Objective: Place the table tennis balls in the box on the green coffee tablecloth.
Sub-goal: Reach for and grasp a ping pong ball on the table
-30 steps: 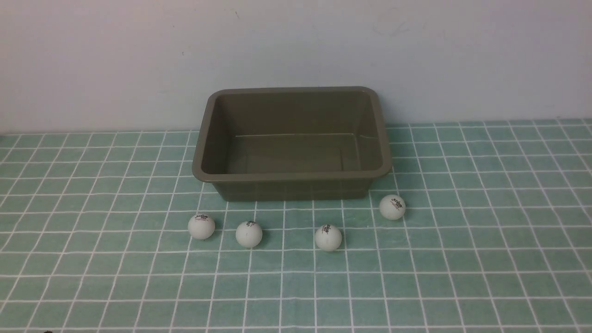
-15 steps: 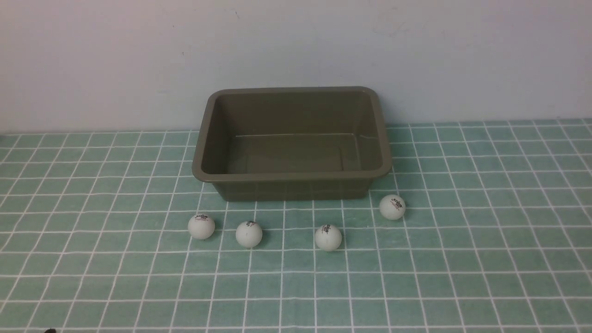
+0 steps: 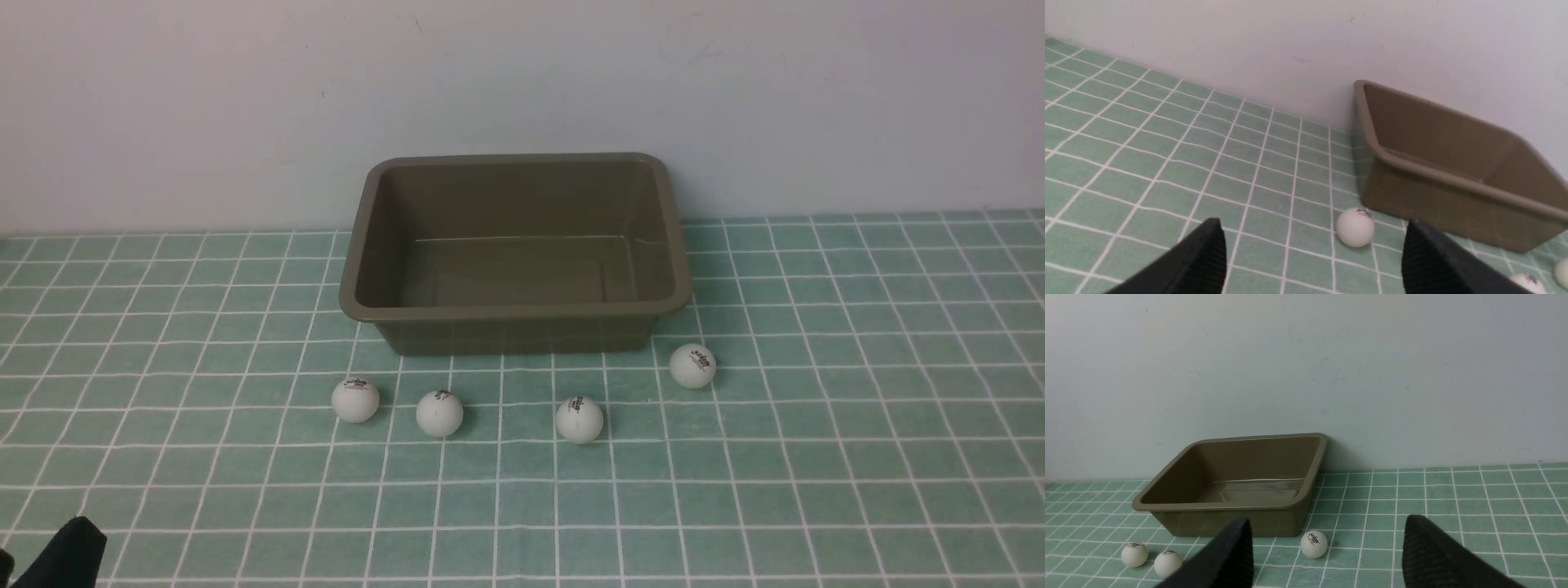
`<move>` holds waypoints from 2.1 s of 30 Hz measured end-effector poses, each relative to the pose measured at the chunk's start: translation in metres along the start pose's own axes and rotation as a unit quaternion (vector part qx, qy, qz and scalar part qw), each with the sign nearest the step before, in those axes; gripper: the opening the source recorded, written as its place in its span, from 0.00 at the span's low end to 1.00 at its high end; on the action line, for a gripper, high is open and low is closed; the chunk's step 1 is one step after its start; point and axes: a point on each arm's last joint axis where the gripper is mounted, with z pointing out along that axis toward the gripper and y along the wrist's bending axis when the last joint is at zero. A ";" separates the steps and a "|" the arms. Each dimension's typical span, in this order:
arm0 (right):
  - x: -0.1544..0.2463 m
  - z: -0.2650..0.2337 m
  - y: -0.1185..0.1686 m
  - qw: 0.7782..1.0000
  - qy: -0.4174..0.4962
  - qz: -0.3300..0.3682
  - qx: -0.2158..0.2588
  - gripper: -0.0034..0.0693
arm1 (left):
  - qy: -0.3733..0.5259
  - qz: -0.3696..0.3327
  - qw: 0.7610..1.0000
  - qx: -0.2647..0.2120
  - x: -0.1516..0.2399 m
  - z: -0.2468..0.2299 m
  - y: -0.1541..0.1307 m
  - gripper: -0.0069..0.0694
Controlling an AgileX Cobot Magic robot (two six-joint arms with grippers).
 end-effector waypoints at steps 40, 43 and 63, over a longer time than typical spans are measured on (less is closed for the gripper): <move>0.000 0.000 0.000 1.000 0.000 -0.013 0.000 0.66 | -0.003 -0.025 0.998 0.049 -0.023 -0.008 -0.019 0.77; 0.000 0.000 0.000 1.000 0.000 -0.013 0.000 0.66 | 0.003 -0.010 0.998 0.069 -0.034 -0.014 -0.029 0.77; -0.007 0.025 0.016 0.993 0.042 -0.030 -0.107 0.66 | 0.162 0.254 0.952 0.046 -0.098 0.006 -0.055 0.77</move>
